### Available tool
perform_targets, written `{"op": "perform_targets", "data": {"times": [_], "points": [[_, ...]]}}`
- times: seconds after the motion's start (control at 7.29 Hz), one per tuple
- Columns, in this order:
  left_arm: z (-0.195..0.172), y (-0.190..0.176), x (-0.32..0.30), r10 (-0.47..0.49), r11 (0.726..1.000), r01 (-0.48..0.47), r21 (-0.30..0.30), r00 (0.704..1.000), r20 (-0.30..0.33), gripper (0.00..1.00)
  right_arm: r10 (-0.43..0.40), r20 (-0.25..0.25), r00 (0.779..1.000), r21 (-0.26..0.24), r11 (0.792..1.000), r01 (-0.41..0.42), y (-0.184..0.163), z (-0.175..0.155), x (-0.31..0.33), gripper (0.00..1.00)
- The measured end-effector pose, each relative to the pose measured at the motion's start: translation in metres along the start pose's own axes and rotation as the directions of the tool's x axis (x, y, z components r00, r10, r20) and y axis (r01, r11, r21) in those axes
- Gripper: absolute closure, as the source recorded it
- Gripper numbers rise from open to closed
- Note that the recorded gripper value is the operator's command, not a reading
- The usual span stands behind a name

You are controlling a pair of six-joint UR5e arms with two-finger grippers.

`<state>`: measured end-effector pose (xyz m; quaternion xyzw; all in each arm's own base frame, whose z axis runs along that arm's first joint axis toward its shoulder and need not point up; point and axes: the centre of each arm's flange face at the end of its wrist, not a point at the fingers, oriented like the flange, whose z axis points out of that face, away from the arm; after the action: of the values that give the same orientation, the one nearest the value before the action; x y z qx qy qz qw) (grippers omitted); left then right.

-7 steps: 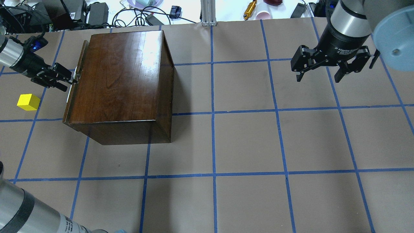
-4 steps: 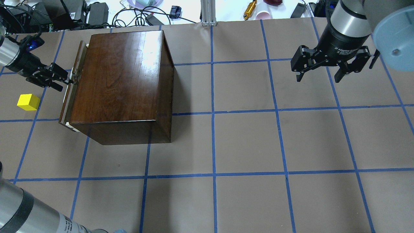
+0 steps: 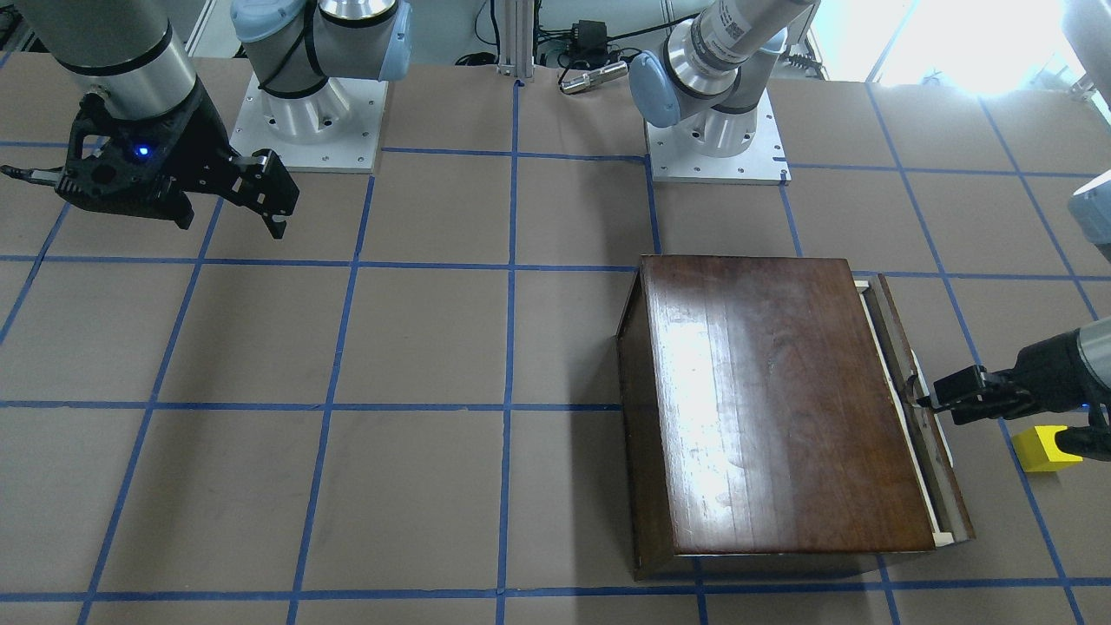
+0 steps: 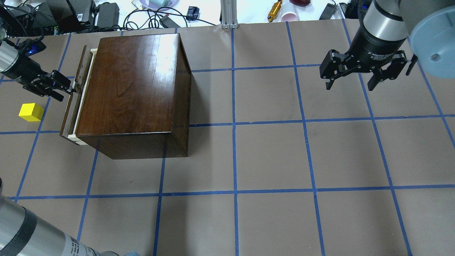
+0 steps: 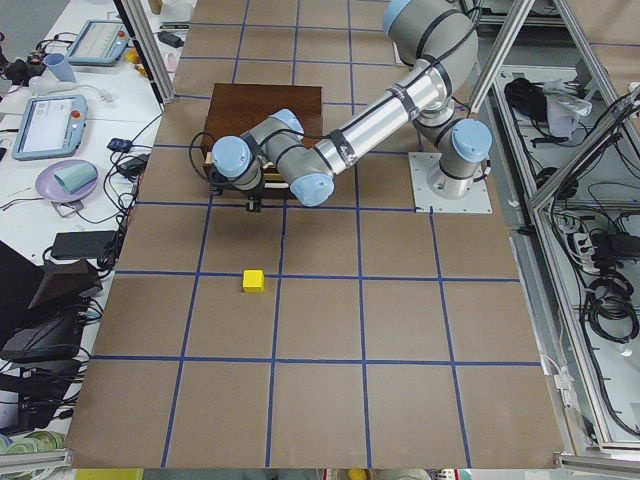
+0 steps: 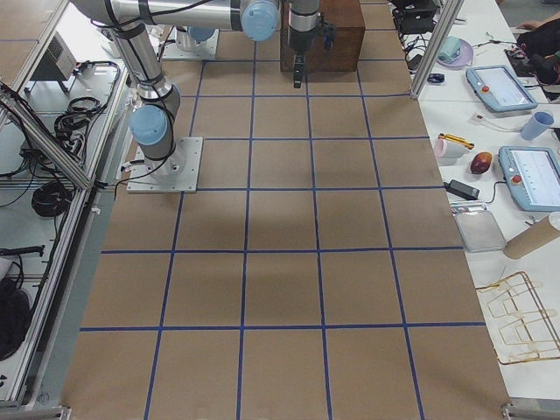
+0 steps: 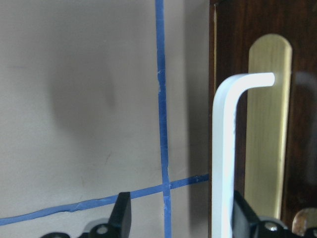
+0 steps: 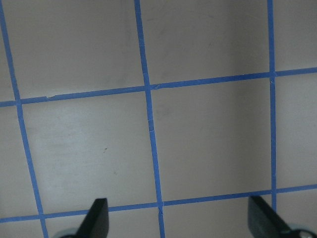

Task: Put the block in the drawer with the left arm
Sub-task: 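Pull the drawer open outward with the left gripper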

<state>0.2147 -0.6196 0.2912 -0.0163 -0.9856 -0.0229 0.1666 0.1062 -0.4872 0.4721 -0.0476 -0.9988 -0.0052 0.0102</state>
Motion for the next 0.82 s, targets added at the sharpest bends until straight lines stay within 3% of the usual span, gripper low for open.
{"op": "perform_targets", "data": {"times": [0.82], "points": [[-0.010, 0.007, -0.020, -0.018, 1.000, 0.018, -0.001, 0.999, 0.034, 0.28, 0.000, 0.000, 1.000, 0.000, 1.000, 0.000, 0.000, 0.000, 0.000, 0.00]]}}
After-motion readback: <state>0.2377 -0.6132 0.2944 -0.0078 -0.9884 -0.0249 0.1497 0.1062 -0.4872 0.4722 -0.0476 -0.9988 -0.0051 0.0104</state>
